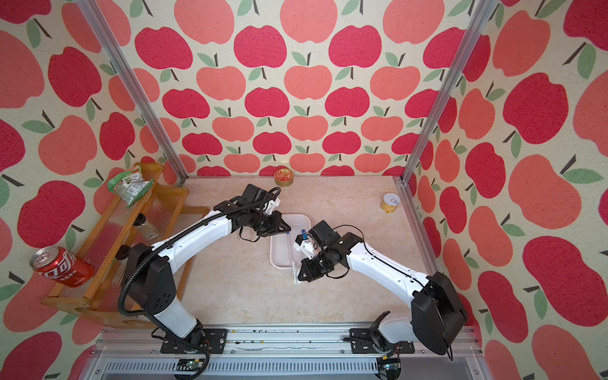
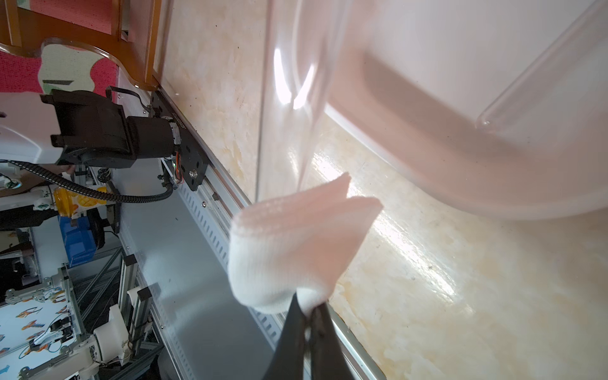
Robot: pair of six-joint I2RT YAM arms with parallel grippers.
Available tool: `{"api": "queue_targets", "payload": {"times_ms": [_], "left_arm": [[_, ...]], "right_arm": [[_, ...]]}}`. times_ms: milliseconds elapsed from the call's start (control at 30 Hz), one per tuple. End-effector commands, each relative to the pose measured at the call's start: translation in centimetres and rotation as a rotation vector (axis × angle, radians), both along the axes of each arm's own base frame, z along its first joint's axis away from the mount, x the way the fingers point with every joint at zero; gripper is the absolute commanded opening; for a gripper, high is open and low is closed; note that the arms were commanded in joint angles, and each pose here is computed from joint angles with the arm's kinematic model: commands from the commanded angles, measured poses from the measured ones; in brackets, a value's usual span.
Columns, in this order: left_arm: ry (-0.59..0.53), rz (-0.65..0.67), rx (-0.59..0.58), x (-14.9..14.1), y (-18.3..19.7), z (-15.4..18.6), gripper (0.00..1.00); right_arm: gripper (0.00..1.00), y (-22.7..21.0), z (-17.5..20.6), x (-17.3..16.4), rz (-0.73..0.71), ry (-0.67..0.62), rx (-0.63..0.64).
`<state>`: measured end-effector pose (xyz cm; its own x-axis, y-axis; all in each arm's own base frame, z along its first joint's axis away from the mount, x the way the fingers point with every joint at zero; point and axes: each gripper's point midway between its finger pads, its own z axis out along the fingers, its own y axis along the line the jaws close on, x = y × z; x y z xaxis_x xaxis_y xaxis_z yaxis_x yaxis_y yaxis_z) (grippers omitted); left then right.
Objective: Wipe the exteriors of test tubes
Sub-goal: Wipe the dirt from the test tube.
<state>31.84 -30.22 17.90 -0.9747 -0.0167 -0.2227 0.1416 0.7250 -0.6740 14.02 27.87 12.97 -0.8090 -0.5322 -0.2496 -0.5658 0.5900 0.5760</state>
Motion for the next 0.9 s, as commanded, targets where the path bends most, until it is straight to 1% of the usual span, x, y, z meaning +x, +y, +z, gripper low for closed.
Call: {"api": "queue_targets", "payload": {"times_ms": [0, 167, 600, 733, 867], "left_arm": [[-0.001, -0.019, -0.008, 0.2, -0.3, 0.3, 0.05], [0.000, -0.018, -0.011, 0.1, -0.4, 0.2, 0.05], [-0.004, -0.025, -0.009, -0.4, -0.3, 0.7, 0.05], [-0.005, -0.027, -0.009, -0.4, -0.3, 0.8, 0.05], [-0.011, -0.023, -0.004, -0.2, -0.3, 0.9, 0.05]], "right_arm": [[0.00, 0.0, 0.5, 0.4, -0.010, -0.028, 0.006], [0.00, 0.4, 1.2, 2.0, -0.012, -0.048, -0.003], [0.00, 1.2, 3.3, 7.8, -0.046, -0.129, -0.015], [0.00, 1.1, 3.7, 8.3, -0.050, -0.149, -0.028], [0.00, 0.8, 3.7, 7.6, -0.045, -0.141, -0.030]]}}
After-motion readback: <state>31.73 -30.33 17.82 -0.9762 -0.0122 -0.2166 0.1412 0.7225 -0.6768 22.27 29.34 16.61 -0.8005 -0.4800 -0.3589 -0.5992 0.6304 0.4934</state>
